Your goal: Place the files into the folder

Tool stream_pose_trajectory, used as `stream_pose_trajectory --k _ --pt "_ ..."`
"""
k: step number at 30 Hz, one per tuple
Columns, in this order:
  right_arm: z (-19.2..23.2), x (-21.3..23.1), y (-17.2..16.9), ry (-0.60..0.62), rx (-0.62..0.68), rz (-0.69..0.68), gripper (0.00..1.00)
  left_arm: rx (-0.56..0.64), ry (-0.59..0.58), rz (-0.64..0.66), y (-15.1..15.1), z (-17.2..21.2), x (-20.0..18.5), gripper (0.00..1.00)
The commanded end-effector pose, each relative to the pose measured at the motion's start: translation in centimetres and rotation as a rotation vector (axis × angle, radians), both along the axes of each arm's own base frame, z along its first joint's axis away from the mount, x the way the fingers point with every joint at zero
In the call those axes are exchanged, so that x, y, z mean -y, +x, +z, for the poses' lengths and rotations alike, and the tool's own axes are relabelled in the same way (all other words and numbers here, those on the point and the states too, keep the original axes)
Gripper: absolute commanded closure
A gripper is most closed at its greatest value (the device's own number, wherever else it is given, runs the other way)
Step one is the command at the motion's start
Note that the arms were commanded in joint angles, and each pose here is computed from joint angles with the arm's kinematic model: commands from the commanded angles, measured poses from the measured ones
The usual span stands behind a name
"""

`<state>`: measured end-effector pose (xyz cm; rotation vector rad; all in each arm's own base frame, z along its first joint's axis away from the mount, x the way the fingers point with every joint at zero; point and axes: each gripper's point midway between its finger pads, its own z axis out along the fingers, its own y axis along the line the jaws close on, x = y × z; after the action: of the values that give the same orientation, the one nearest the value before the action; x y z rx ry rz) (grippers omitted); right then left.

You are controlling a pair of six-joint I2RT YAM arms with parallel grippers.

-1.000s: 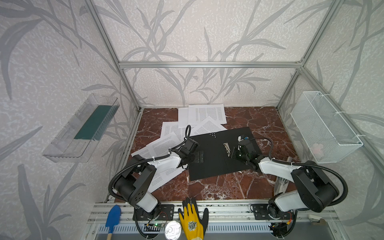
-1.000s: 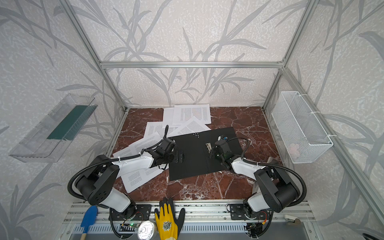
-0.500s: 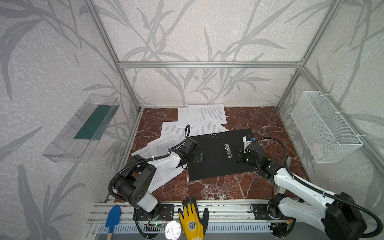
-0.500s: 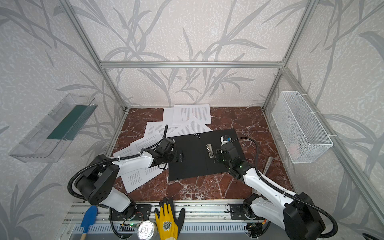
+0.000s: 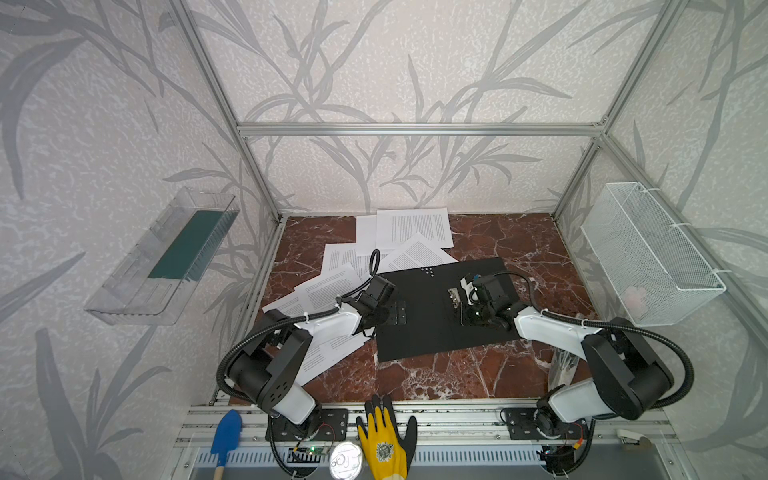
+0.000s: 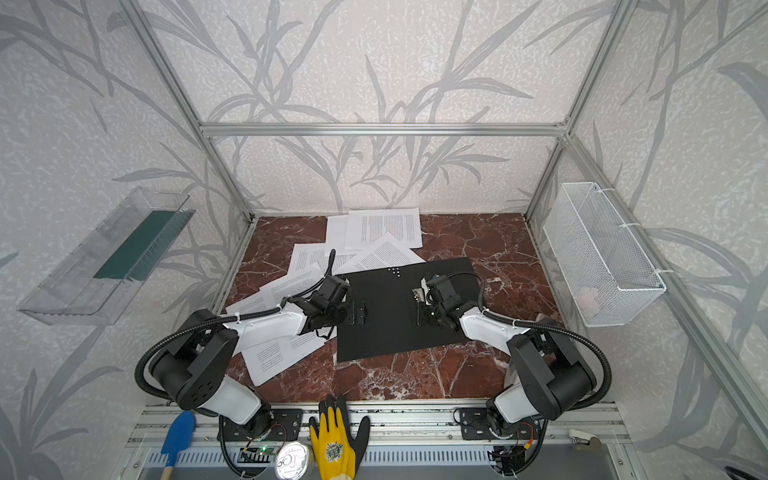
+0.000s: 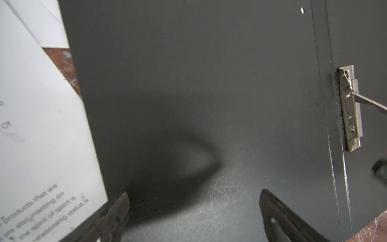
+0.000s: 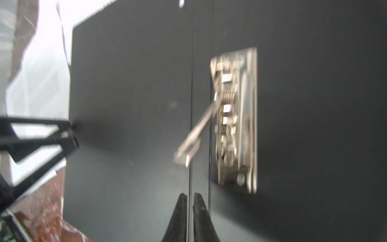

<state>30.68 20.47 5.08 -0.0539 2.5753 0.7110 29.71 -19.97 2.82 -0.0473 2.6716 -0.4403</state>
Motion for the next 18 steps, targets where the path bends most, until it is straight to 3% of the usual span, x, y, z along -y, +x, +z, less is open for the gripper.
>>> stream_pose_trajectory --k 1,10,18 --pt "1.4 -0.6 2.6 0.077 -0.005 0.029 0.89 -0.294 0.143 0.014 -6.5 -5.7 -3.8 0.01" --pt "1.6 -2.6 9.5 0.12 -0.103 0.145 0.96 -0.295 0.126 0.016 -6.2 -5.6 -3.4 0.01" --pt "0.8 -3.4 11.8 0.112 -0.146 0.19 0.96 -0.268 0.03 0.001 -5.5 -3.5 -1.6 0.01"
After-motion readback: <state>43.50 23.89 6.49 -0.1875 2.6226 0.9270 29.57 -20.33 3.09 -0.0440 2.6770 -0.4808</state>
